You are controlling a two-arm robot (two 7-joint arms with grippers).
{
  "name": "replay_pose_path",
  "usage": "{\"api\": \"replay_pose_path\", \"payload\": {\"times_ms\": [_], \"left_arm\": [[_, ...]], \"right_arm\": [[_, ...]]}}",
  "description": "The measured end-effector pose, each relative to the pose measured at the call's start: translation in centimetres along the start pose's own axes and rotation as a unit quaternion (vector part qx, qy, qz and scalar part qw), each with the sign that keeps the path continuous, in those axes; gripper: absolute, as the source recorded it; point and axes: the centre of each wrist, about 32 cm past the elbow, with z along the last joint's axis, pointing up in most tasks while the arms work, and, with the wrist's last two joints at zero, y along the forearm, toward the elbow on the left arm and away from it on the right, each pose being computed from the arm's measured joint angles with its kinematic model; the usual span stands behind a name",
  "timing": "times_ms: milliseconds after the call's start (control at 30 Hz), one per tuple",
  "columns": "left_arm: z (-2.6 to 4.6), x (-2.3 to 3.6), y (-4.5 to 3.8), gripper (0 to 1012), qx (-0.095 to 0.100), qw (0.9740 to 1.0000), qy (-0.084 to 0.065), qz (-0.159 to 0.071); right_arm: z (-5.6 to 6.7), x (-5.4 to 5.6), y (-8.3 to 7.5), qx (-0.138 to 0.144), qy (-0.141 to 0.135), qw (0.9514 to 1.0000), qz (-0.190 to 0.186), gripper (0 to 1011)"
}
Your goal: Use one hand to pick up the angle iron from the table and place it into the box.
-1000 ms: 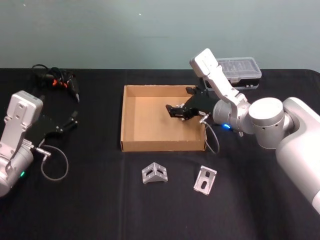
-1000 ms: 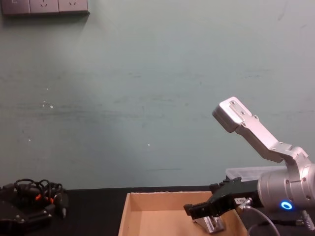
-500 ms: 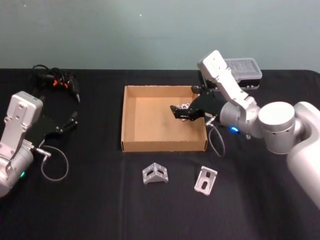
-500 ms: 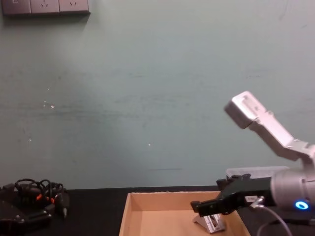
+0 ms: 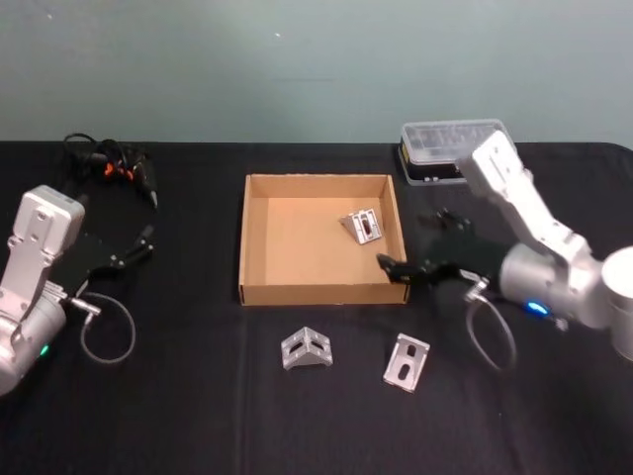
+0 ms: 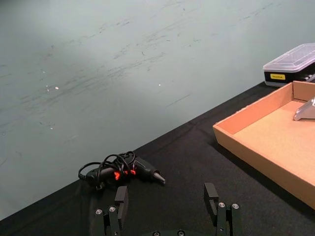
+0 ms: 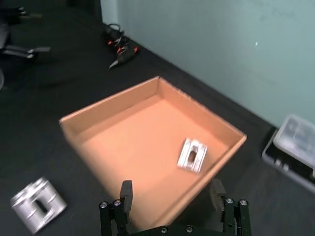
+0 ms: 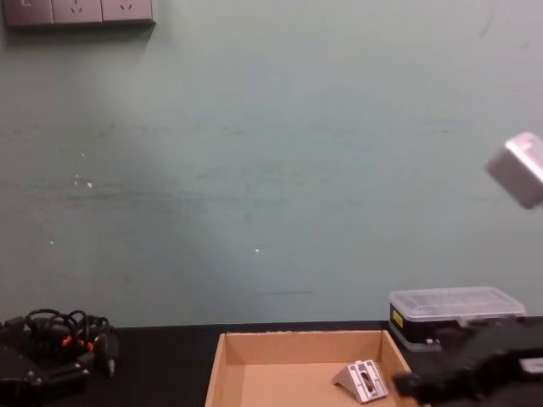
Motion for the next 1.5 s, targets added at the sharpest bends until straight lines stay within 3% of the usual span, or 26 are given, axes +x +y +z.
{"api": "replay_pose_path", "payload": {"times_ms": [67,133,200,533,767,967,1133,1500], "left_arm": [[0.00,0.00,0.00,1011,0.000,1.0000,0.000,0.000],[0.00,0.00,0.00,1012,0.000,1.0000,0.000,0.000],[0.00,0.00,0.00,1011,0.000,1.0000,0.000,0.000],[0.00,0.00,0.00,1011,0.000,1.0000,0.000,0.000],[0.00,0.00,0.00,1011,0.000,1.0000,0.000,0.000],[0.00,0.00,0.00,1011,0.000,1.0000,0.000,0.000],[0.00,0.00,0.00,1011,0.000,1.0000,0.000,0.000],[0.00,0.00,0.00,1011,0.000,1.0000,0.000,0.000]], "right_arm": [[-0.3,-0.2,-1.8,-0.012,0.005,0.9999,0.009,1004],[-0.4,-0.3,-2.3,-0.016,0.007,0.9998,0.012,1004],[-0.6,-0.4,-4.0,-0.032,0.014,0.9991,0.023,1004],[-0.5,-1.4,-6.9,-0.057,0.029,0.9949,0.078,1004],[-0.3,-2.3,-6.9,-0.087,0.029,0.9915,0.092,1004],[-0.2,-2.6,-6.7,-0.107,0.011,0.9896,0.096,1004],[-0.3,-2.8,-5.8,-0.124,-0.003,0.9876,0.096,1004],[-0.2,-2.9,-3.8,-0.133,-0.008,0.9871,0.088,1004]]}}
